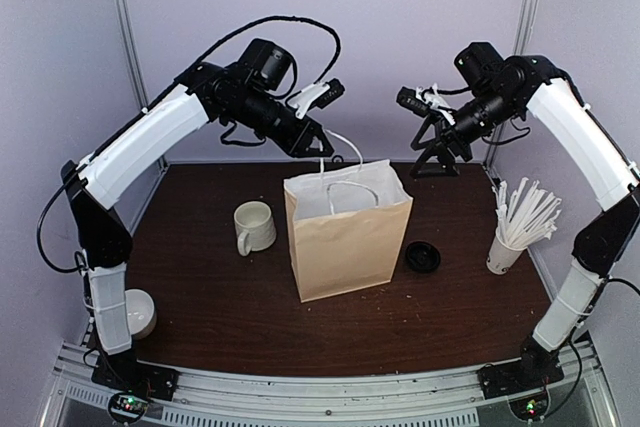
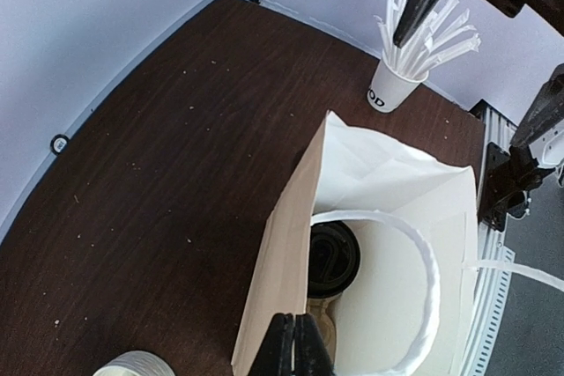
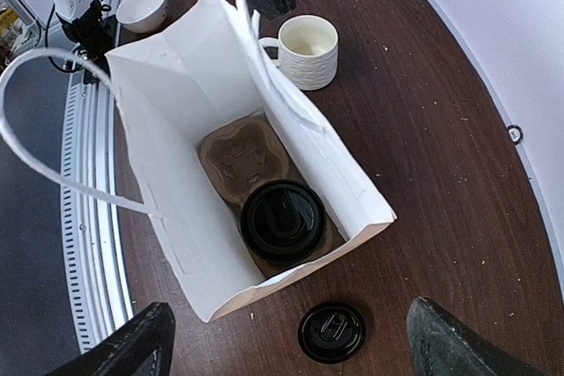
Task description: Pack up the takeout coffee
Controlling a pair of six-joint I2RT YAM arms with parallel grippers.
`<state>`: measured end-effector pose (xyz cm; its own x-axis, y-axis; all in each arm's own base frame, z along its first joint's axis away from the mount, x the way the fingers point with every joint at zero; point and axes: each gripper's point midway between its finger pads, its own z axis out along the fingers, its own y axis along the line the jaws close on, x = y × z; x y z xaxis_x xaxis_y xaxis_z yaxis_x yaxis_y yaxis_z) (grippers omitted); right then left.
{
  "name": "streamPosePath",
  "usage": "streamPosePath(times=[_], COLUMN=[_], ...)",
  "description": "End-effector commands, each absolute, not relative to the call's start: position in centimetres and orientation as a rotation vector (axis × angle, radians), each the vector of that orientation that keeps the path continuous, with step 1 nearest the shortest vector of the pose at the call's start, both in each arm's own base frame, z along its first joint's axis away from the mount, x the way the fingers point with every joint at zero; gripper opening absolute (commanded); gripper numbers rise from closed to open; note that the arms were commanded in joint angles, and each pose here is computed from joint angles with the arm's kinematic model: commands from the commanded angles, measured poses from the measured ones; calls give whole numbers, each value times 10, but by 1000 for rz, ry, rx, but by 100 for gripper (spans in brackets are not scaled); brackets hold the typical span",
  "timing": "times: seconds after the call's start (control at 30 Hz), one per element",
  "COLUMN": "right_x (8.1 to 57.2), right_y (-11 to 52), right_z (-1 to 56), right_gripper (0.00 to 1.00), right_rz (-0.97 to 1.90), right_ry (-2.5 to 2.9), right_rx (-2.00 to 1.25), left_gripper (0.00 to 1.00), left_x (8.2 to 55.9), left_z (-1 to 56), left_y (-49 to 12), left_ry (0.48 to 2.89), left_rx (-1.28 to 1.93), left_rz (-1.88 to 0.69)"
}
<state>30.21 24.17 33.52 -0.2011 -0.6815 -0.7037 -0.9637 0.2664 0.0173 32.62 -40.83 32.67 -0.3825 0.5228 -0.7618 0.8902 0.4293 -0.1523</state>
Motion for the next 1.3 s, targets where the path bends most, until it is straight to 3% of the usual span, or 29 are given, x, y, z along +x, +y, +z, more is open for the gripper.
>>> streamPosePath(times=[0.0,0.3,0.77,1.27], right_x=[309,320,345,326], right_y=[239,235,209,211], right_z=[334,324,319,307], right_gripper=[95,95,95,94], right_rz=[601,548,504,586], right_ry=[1980,2012,2076,2076], right_rx=[-1442,-1435,-1330,-1354], left_gripper=[0,0,0,0], left_x=[319,260,168,102], left_z=[346,359,332,292], left_y=[-422,-432,-437,-449], left_ry=[1941,1848,1817,1832], left_rx=[1224,1375,1581,1751], left_rz=[-833,-995,-1136,-1066])
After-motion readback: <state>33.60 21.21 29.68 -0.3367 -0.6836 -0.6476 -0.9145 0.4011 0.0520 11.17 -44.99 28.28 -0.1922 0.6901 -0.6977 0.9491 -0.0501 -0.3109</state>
